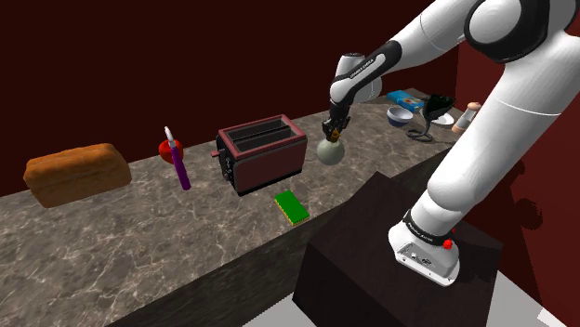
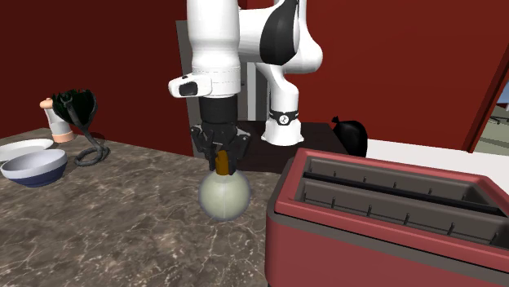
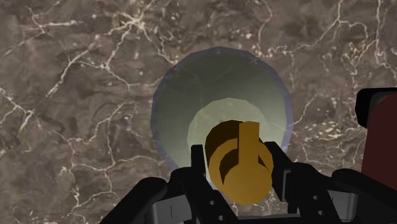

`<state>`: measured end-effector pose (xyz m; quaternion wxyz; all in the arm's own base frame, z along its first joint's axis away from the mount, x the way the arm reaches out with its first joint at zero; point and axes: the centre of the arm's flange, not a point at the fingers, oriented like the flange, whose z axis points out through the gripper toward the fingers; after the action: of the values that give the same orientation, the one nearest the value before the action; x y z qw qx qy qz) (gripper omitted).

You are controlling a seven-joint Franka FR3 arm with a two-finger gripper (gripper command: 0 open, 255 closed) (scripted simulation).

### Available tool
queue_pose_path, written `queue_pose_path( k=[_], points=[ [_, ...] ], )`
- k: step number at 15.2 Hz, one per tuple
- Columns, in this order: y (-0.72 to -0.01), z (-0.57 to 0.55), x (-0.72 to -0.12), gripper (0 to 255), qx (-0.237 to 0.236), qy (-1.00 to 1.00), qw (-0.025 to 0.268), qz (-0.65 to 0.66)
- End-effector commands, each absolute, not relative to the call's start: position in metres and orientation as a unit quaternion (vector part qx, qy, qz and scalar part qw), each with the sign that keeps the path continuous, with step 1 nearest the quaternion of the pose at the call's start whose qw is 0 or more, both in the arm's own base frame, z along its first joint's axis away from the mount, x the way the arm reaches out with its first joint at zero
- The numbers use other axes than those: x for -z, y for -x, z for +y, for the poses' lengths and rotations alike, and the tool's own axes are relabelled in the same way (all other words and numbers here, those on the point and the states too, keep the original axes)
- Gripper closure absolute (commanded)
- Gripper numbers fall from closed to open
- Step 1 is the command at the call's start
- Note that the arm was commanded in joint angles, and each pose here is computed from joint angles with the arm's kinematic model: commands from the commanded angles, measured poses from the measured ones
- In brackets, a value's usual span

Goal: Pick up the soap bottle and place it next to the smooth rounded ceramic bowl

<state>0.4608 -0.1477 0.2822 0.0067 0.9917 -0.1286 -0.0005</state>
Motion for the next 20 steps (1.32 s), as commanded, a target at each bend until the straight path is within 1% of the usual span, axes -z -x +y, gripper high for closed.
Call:
queue_pose_path(
  k=[1, 5, 20],
  points=[
    [-0.461, -0.147, -0.282, 255, 0.001, -0.992, 0.007, -0.128],
    [-0.461, -0.147, -0.282, 255, 0.001, -0.992, 0.007, -0.128],
    [-0.461, -0.147, -0.361, 255, 0.001, -0.992, 0.007, -0.128]
  ],
)
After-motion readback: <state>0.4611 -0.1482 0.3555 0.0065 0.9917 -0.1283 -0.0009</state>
